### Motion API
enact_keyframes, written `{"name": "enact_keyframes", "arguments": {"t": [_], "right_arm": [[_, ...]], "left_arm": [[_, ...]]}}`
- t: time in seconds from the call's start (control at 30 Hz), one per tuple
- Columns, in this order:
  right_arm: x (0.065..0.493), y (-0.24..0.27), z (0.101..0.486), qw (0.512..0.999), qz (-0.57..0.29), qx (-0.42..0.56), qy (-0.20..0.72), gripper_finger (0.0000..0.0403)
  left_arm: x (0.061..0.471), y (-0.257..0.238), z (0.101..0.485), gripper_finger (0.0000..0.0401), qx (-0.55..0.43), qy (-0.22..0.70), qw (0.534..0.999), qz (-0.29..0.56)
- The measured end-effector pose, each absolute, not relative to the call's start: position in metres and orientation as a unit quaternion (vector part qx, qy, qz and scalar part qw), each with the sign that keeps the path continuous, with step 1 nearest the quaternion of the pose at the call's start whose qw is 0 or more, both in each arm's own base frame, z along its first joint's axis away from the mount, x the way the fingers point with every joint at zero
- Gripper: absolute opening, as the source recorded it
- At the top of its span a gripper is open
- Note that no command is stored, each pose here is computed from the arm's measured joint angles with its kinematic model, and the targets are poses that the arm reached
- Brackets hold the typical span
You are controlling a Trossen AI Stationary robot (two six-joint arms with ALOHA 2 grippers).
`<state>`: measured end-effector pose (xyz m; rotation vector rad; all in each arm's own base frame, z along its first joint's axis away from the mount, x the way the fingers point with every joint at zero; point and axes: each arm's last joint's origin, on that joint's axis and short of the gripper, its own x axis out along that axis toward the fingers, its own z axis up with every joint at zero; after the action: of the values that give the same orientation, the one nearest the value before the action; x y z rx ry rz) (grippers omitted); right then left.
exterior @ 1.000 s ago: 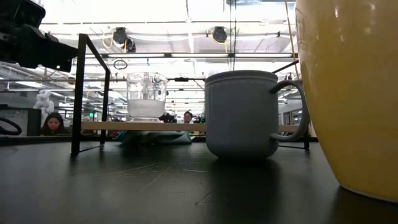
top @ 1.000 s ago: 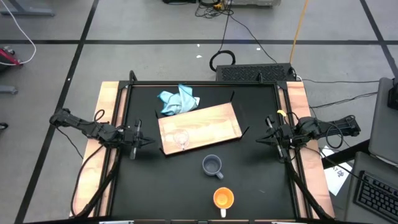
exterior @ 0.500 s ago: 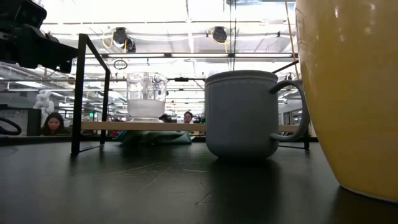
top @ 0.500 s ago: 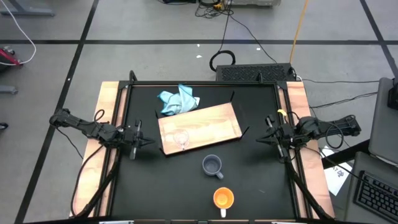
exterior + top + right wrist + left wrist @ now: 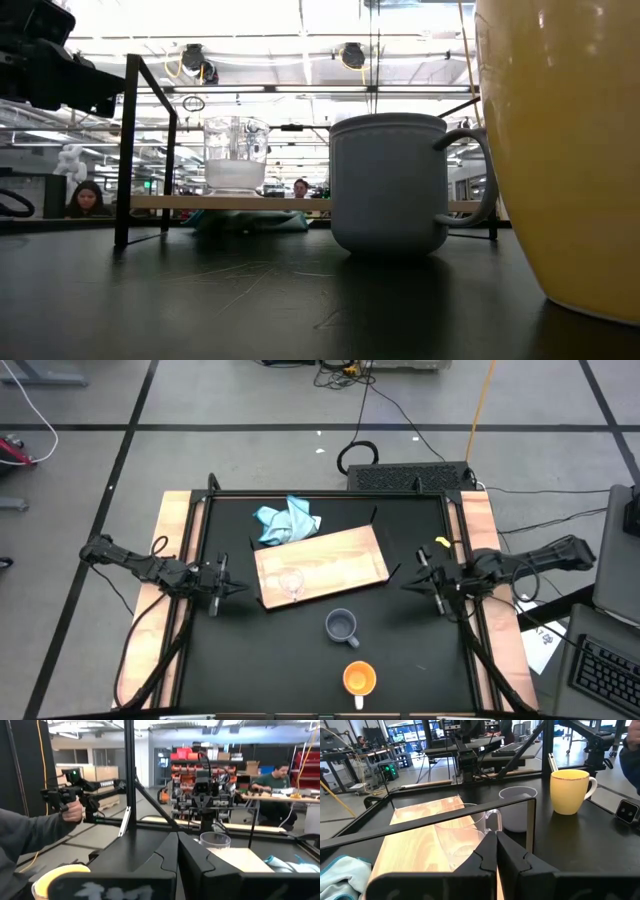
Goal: Stack small to large cups/mugs on shelf
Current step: Put the gray mug on the shelf
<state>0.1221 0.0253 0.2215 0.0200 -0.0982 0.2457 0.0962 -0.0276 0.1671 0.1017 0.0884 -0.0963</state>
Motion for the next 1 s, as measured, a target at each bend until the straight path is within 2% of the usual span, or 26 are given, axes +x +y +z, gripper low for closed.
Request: {"name": "enact_keyframes", "arguments": {"t": [0.2,0.43,0.57,0.7,1.0], "right_arm": [[0.141,0.029,0.232,0.992,0.122,0.008,-0.01,0.0],[0.169,0.034,0.251,0.992,0.123,0.007,0.018,0.0],[0.186,0.038,0.26,0.991,0.124,0.025,0.043,0.0],[0.203,0.043,0.264,0.986,0.148,0.041,0.069,0.0],[0.237,0.049,0.266,0.98,0.155,0.063,0.107,0.0]], "left_arm": [[0.096,-0.028,0.167,0.002,0.051,0.045,0.997,-0.048],[0.096,-0.028,0.167,0.0003,0.051,0.045,0.997,-0.047],[0.096,-0.028,0.167,0.0011,0.052,0.045,0.997,-0.047],[0.096,-0.028,0.167,0.0024,0.052,0.045,0.997,-0.047],[0.096,-0.028,0.167,0.0026,0.057,0.045,0.996,-0.047]]}}
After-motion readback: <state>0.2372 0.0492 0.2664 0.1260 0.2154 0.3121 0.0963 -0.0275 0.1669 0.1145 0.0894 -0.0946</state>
